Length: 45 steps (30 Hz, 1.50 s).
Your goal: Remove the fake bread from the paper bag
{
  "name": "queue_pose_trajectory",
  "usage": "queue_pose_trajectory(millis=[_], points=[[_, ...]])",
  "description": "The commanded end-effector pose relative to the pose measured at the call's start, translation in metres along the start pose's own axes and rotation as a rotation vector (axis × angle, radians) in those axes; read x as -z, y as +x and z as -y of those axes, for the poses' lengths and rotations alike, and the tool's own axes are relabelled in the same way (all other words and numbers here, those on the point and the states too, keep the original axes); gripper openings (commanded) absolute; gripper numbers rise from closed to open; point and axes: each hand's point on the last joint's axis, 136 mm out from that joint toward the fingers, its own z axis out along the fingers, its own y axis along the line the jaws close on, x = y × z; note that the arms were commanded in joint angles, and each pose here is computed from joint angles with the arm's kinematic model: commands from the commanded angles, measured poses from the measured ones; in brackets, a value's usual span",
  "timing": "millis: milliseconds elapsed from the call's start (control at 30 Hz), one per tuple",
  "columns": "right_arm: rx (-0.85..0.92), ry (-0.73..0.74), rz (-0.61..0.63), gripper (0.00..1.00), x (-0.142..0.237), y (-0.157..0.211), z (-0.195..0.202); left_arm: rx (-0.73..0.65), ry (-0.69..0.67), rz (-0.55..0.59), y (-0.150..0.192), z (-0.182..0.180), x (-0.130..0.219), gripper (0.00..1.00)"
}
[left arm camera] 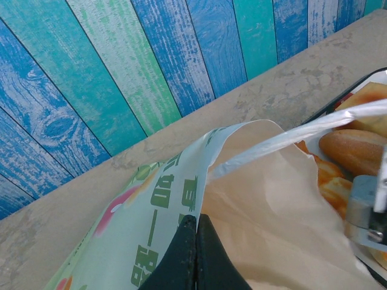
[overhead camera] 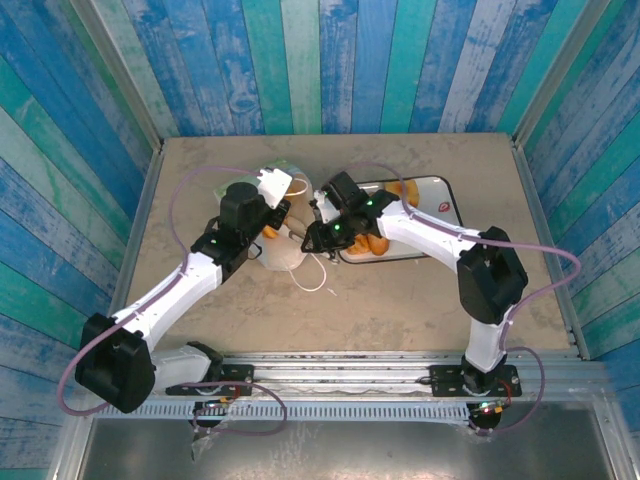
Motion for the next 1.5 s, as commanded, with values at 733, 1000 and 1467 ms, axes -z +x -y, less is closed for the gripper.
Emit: queue_pose_trajectory(millis=[733, 1000, 1467], points=[[0.033, 0.013, 0.104, 0.22, 0.042, 0.003, -0.018, 0.061, -0.122, 0.086, -0.028, -0.026, 0.006, 0.0], [-0.022, 0.091, 0.127, 0.22, 0.079, 0.026, -0.008, 0.08, -0.155, 0.087, -0.028, -0.031, 0.005, 0.0], [-0.045, 0.16, 0.201, 0.22, 0.16, 0.075, -0.003, 0.104, -0.214, 0.06, -0.021, -0.04, 0.002, 0.0]])
